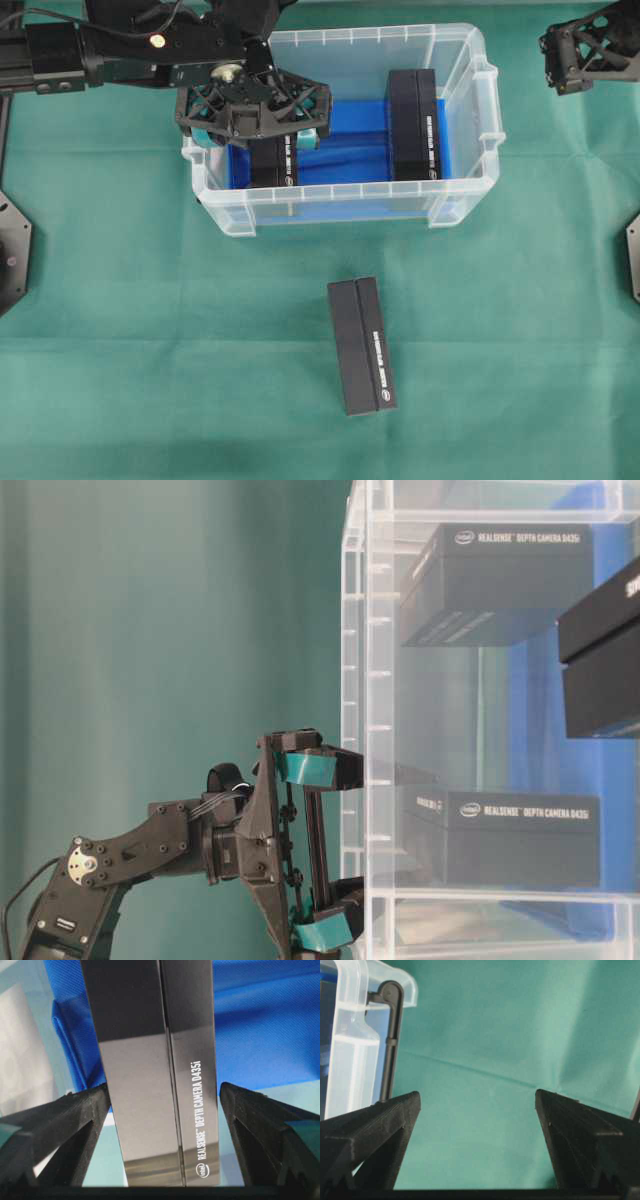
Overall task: Take out the box from the case.
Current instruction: 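Lower the left gripper around the left box and close it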
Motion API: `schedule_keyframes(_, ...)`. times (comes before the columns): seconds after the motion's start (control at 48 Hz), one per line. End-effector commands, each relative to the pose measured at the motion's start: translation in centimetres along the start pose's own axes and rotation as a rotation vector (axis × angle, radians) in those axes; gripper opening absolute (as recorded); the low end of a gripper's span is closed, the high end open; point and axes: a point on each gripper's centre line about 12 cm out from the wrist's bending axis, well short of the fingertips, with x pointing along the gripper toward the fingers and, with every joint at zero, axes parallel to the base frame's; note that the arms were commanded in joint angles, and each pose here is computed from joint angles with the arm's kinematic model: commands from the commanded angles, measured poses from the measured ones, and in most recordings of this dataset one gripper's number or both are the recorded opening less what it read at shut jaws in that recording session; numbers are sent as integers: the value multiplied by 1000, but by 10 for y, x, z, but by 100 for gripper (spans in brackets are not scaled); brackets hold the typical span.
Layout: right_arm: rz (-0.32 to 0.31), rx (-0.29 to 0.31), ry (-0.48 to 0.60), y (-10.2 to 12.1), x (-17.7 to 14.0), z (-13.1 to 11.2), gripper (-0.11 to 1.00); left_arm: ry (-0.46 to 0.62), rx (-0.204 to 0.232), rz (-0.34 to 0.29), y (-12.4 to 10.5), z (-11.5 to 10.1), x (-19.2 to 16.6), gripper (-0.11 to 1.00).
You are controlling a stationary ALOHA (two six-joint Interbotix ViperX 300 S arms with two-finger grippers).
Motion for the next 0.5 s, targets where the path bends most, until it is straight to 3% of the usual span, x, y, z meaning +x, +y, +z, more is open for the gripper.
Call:
schedule_keyframes(0.0, 22, -4, -15, 2, -6, 1, 94, -7, 0, -4, 2, 2, -5, 96)
schedule_keyframes(0.167, 24, -5, -16, 2, -6, 1, 94, -5, -3, -9, 1, 1, -6, 91)
schedule_keyframes(0.313, 24, -5, -16, 2, -6, 1, 94, -3, -3, -24, -3, -2, -9, 61)
schedule_keyframes(0.48, 27, -6, -18, 1, -7, 0, 94, -8, 0, -40, -7, -1, -14, 61)
